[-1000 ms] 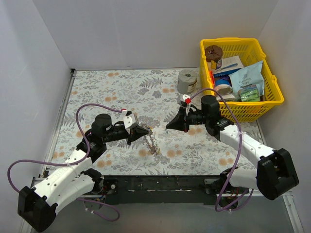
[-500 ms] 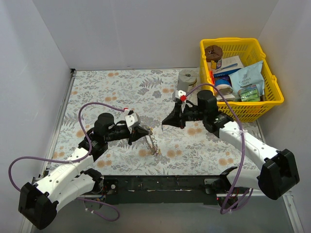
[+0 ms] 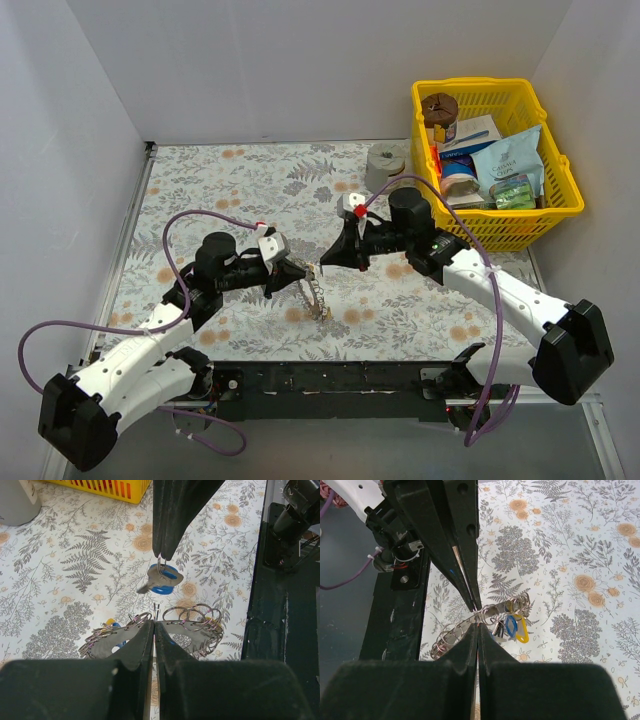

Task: Put the keys on the keyring

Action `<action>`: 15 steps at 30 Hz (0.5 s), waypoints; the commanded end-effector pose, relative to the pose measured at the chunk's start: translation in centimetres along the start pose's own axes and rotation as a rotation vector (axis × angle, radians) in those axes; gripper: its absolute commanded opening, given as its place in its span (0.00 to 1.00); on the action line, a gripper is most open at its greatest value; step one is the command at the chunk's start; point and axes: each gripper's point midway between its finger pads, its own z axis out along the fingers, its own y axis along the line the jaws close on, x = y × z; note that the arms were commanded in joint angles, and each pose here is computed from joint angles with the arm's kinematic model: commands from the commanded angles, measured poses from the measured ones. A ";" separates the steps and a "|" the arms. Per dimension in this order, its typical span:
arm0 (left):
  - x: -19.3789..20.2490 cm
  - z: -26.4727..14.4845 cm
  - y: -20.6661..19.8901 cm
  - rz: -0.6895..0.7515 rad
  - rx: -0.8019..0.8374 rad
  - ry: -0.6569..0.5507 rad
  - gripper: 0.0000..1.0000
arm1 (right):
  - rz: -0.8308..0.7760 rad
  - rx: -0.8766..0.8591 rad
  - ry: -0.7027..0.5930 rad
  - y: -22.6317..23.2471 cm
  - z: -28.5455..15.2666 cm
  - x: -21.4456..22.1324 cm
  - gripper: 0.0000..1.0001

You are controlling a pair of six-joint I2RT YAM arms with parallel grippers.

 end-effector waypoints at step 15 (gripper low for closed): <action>-2.0 0.0 0.4 0.036 -0.013 -0.043 0.00 | -0.062 -0.039 -0.020 0.8 1.8 -1.9 0.01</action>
